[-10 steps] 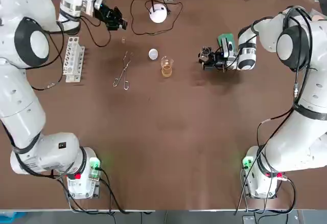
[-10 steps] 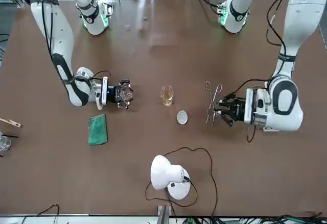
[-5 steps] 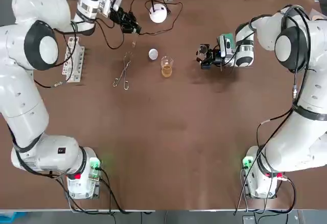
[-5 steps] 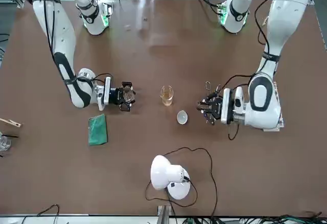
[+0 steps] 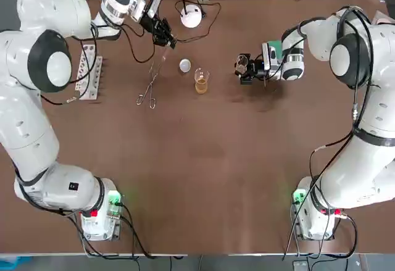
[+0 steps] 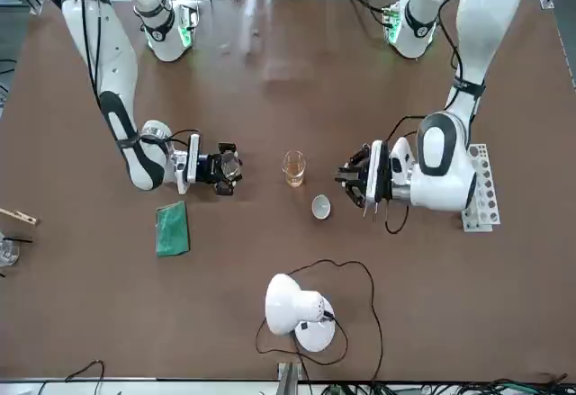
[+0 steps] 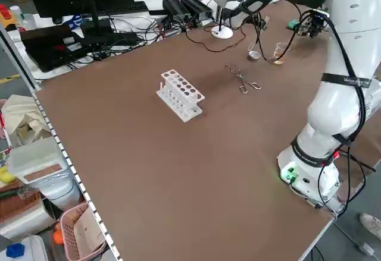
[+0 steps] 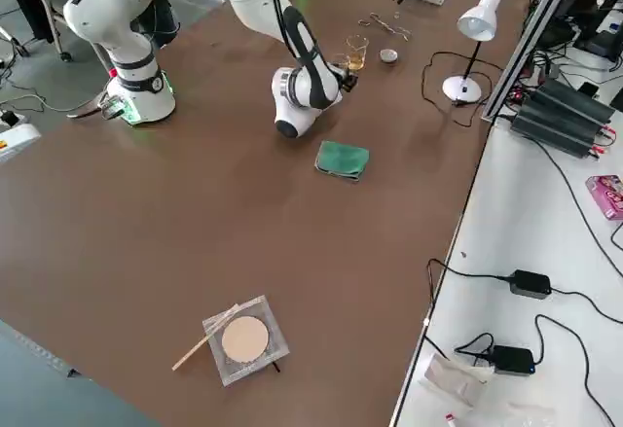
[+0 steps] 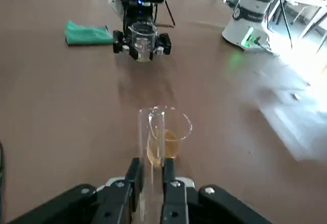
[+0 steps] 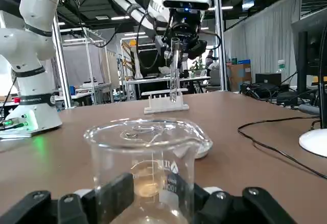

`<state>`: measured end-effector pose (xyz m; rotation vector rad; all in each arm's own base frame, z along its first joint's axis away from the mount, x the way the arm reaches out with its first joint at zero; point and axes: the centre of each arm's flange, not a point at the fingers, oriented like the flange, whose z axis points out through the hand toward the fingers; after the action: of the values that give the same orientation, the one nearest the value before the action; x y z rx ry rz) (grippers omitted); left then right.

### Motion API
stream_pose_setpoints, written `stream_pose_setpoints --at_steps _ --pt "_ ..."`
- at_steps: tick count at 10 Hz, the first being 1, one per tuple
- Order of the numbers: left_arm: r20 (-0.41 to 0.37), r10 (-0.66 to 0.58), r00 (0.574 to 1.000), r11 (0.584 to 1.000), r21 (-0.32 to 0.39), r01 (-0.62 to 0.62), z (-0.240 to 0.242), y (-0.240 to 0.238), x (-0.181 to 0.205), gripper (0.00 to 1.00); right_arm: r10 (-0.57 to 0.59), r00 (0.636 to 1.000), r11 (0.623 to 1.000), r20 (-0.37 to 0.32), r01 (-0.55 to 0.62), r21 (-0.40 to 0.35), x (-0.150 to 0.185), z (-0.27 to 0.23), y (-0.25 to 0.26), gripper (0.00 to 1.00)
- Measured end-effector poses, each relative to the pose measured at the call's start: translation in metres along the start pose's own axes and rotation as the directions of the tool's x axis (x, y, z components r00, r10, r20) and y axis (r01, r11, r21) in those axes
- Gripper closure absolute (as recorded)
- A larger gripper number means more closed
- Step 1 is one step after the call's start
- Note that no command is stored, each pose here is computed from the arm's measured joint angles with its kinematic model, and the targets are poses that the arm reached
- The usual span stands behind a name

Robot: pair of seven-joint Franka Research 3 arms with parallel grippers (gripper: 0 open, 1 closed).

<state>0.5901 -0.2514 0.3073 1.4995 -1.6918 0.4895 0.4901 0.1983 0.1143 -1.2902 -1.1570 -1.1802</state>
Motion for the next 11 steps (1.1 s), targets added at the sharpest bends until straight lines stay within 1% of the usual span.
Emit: stream_pose_setpoints --at_steps 2,4,6,8,11 --pt "0.094 -0.025 0.995 1.0 0.001 0.025 0.012 0.005 0.011 0.79 -0.002 1.0 1.0 0.002 0.002 -0.002 0.0 -0.001 0.001 0.61" --pt "0.164 -0.067 0.984 0.998 0.009 0.066 0.036 0.011 0.015 0.79 -0.002 1.0 1.0 0.003 0.002 -0.002 0.0 -0.001 0.001 0.61" --pt "0.255 -0.129 0.958 0.992 0.025 0.127 0.05 0.015 0.026 0.79 -0.002 1.0 1.0 0.005 0.002 -0.003 0.0 -0.001 0.001 0.61" --pt "0.279 -0.161 0.947 0.987 0.041 0.156 0.07 0.019 0.041 0.79 -0.002 1.0 1.0 0.005 0.002 -0.002 0.0 0.0 0.001 0.61" --pt "0.288 -0.178 0.941 0.984 0.057 0.169 0.084 0.02 0.044 0.79 -0.013 1.0 1.0 0.003 0.013 0.003 0.003 0.003 0.003 0.61"
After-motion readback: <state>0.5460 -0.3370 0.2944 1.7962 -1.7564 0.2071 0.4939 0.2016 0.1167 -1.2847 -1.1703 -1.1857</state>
